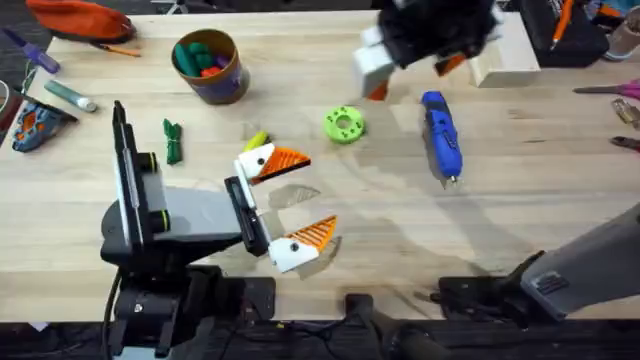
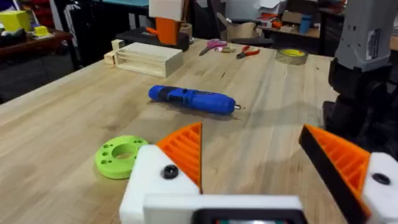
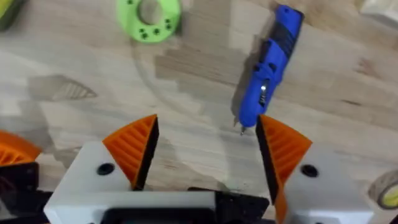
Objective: Pick up the gripper from the table and insert it into the empty holder that is missing its gripper. Then pick up a screw, insert it into the mounting hole, and use the screwdriver to tighten it. Finally, clean up the table by picking up the vegetable and placing it into the bucket.
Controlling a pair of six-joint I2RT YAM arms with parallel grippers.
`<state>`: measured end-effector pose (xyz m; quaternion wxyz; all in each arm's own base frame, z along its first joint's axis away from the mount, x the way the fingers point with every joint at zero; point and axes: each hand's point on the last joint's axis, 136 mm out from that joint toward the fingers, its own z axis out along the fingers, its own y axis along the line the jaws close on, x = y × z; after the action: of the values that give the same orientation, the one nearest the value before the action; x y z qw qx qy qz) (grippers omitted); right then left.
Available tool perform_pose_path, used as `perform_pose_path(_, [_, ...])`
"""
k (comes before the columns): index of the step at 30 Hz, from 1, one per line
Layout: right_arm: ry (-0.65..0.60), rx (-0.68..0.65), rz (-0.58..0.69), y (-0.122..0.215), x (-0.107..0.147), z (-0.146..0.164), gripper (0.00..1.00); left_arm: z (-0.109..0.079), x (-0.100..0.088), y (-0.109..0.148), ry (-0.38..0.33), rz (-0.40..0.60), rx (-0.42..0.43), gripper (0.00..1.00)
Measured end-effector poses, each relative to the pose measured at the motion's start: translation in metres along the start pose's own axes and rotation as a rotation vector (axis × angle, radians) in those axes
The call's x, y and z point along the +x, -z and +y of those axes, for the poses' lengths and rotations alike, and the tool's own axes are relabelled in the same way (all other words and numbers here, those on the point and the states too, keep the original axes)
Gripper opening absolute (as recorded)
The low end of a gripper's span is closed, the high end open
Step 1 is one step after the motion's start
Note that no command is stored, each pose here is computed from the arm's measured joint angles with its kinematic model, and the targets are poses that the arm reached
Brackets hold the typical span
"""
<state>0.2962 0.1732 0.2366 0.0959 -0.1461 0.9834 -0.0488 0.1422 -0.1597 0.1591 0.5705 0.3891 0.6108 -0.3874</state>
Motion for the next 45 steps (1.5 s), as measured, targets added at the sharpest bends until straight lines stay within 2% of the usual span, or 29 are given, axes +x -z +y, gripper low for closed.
perform_pose_path(5, [-0.119,0.042,0.069,-0.020,0.010,-0.032,0.903,0.000,0.000,0.000,0.000,0.000,0.000,0.987])
perform_pose_path(15, [-0.222,0.080,0.165,-0.055,0.023,-0.062,0.904,0.000,0.000,0.000,0.000,0.000,0.000,0.986])
perform_pose_path(22, [-0.311,0.089,0.172,-0.058,0.024,-0.090,0.904,0.000,0.000,0.000,0.000,0.000,0.000,0.986])
perform_pose_path(27, [-0.379,0.075,0.069,-0.043,0.017,-0.109,0.905,0.000,0.000,0.000,0.000,0.000,0.000,0.987])
perform_pose_path(31, [-0.415,0.061,0.026,-0.052,0.013,-0.115,0.914,0.000,0.000,0.000,0.000,0.000,0.000,0.986])
perform_pose_path(35, [-0.431,0.040,0.035,-0.078,0.014,-0.117,0.987,0.000,0.000,0.000,0.000,0.000,0.000,0.987])
perform_pose_path(41, [-0.404,-0.004,0.049,-0.108,0.018,-0.113,0.992,0.000,0.000,0.000,0.000,0.000,0.000,0.987])
perform_pose_path(45, [-0.365,-0.017,0.059,-0.117,0.022,-0.112,0.993,0.000,0.000,0.000,0.000,0.000,0.000,0.988])
